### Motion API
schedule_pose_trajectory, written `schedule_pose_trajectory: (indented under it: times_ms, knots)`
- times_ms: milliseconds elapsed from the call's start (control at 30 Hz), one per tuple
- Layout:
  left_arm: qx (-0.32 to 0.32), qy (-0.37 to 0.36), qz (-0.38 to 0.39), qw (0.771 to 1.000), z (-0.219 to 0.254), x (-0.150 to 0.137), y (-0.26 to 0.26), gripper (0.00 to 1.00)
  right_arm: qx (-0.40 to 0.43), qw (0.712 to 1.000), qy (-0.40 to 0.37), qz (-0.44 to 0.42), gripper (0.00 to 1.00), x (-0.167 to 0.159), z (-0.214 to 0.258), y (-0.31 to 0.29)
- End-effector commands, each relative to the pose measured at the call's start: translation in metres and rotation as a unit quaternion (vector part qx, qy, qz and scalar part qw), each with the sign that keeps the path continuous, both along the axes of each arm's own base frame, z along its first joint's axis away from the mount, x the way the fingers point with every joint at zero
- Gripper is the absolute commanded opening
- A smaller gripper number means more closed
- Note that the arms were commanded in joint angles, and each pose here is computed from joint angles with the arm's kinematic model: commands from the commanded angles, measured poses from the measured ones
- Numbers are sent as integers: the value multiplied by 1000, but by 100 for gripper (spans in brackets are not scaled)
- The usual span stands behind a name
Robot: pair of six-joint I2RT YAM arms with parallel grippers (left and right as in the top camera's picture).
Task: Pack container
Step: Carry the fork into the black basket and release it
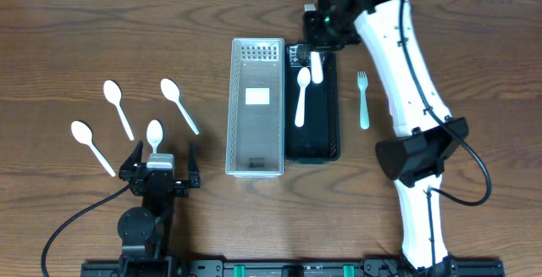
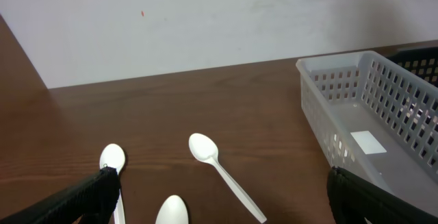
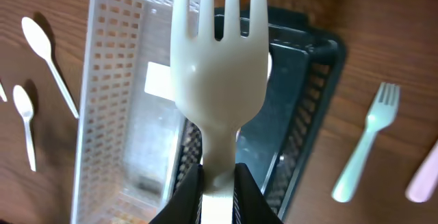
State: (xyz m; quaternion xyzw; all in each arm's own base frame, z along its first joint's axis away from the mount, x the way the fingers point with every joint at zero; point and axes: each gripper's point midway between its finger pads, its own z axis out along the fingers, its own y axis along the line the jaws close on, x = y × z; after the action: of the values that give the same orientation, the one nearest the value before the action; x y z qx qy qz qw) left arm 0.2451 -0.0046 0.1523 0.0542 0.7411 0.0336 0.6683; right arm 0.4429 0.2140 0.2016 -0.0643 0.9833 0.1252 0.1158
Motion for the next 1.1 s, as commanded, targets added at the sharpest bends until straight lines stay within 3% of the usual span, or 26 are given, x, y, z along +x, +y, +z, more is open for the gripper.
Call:
schedule_pose_trajectory:
  times_ms: [0,233,467,767,933,1067]
  knots:
    - [6,26,-13,1000,-16,-1,-4,98,-24,998,10,-54,1,-3,-9,-1]
    - [6,26,-13,1000,-16,-1,-4,98,-86,983,54,-154,2,-9,-58,-18]
    - [6,26,-13,1000,-16,-1,-4,98,-94,981,78,-151,7,-15,-90,-16]
    - [6,26,-13,1000,-16,-1,-4,98,-91,982,73,-149,13,-12,-91,-14]
    - [6,26,-13,1000,-16,-1,-4,98,-95,985,71,-128,22,-16,-91,-8]
    - [6,26,-13,1000,-16,-1,-4,98,-97,986,64,-116,46,-18,-91,0]
